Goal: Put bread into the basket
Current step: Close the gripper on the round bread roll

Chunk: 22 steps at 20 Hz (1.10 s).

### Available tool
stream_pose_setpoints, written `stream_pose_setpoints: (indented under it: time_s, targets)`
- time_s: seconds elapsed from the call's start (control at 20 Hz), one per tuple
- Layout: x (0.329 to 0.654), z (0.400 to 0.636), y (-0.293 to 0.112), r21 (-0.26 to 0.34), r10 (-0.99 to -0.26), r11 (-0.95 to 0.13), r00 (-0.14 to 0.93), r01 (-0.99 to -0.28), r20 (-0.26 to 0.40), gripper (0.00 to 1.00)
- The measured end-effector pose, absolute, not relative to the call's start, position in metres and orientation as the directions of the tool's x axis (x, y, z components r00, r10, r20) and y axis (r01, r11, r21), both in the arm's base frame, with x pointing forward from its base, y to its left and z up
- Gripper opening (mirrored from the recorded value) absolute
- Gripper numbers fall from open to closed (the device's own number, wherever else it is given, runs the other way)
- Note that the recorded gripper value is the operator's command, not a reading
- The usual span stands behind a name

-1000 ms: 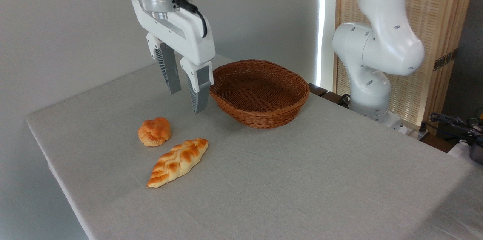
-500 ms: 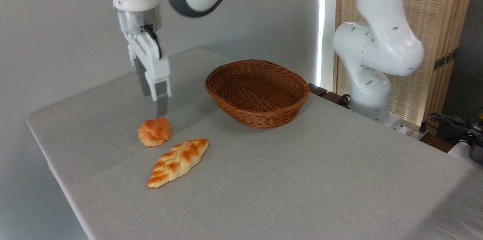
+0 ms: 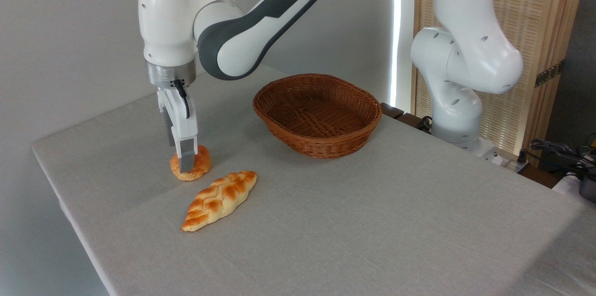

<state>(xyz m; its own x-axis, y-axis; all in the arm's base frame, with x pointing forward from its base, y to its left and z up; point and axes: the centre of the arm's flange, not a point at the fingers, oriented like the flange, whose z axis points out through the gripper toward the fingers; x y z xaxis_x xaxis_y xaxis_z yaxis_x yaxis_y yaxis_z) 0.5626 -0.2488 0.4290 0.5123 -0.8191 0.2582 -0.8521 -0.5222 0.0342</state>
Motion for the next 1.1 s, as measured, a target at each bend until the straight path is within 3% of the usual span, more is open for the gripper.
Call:
stream_pose_setpoints:
  time_s: [0.1, 0.2, 0.25, 0.3, 0.55, 0.65, 1.1]
  targets:
    - [0.561, 0.422, -0.252, 0.033, -0.83, -0.509, 0.501, -0.86, 0.244, 0.96]
    - [0.558, 0.416, -0.254, 0.03, -0.841, -0.498, 0.491, -0.867, 0.229, 0.62]
    - [0.557, 0.414, -0.255, 0.025, -0.846, -0.492, 0.484, -0.87, 0.221, 0.5]
    - [0.556, 0.413, -0.255, 0.019, -0.851, -0.487, 0.479, -0.873, 0.215, 0.47]
    - [0.555, 0.413, -0.255, 0.01, -0.858, -0.479, 0.47, -0.878, 0.207, 0.35]
    - [0.555, 0.413, -0.255, 0.009, -0.858, -0.479, 0.47, -0.878, 0.207, 0.26]
    - [0.555, 0.412, -0.255, 0.009, -0.858, -0.479, 0.47, -0.878, 0.207, 0.26]
